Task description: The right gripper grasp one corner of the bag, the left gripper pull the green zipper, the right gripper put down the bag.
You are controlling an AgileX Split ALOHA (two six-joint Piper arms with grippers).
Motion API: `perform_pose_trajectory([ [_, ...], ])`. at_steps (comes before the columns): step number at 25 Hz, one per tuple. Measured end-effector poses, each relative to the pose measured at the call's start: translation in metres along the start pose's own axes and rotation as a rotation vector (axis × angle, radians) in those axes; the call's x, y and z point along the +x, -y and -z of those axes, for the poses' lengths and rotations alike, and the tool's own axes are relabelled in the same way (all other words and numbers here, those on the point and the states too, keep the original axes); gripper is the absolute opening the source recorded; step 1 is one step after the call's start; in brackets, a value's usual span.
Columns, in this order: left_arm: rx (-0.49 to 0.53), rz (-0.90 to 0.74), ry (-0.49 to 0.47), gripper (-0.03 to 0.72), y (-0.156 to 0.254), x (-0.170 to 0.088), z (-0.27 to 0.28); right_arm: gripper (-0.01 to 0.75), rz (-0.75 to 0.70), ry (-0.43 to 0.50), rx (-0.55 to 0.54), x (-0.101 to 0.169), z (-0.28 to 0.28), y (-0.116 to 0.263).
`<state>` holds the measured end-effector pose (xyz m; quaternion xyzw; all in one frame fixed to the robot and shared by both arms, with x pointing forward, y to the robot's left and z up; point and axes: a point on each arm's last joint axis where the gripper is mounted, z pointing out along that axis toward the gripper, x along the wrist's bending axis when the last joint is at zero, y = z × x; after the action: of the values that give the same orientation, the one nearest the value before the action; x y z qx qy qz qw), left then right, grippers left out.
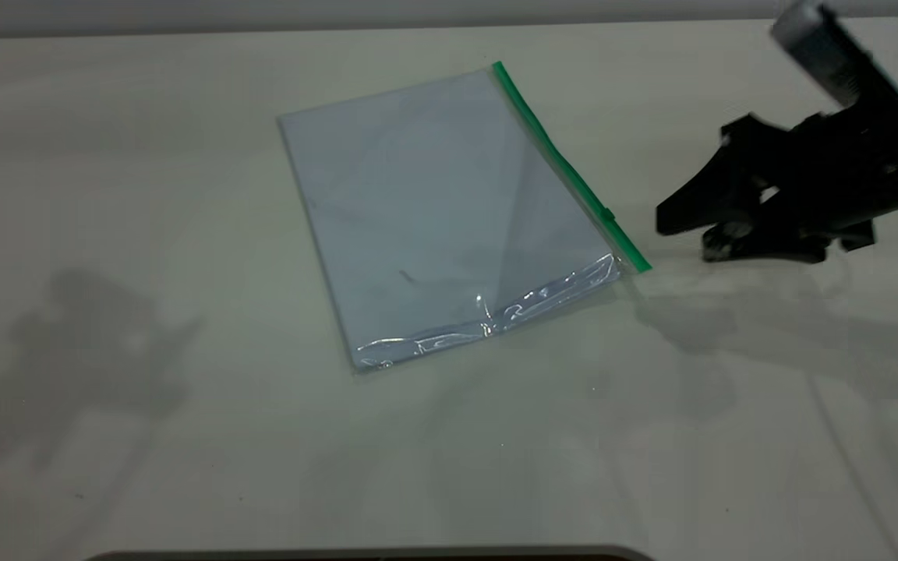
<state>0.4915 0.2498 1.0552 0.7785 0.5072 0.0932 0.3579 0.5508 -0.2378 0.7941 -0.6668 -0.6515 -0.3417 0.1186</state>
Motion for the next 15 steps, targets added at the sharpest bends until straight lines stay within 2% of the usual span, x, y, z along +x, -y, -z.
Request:
perform_pose_trajectory([
  [8, -0.006, 0.014, 0.010, 0.505, -0.001, 0.000, -0.001, 0.557, -0.003, -0.078, 0.023, -0.022, -0.041, -0.008],
  [15, -0.004, 0.014, 0.010, 0.505, -0.001, 0.000, -0.001, 0.557, 0.000, -0.169, 0.019, -0.027, -0.059, -0.011],
])
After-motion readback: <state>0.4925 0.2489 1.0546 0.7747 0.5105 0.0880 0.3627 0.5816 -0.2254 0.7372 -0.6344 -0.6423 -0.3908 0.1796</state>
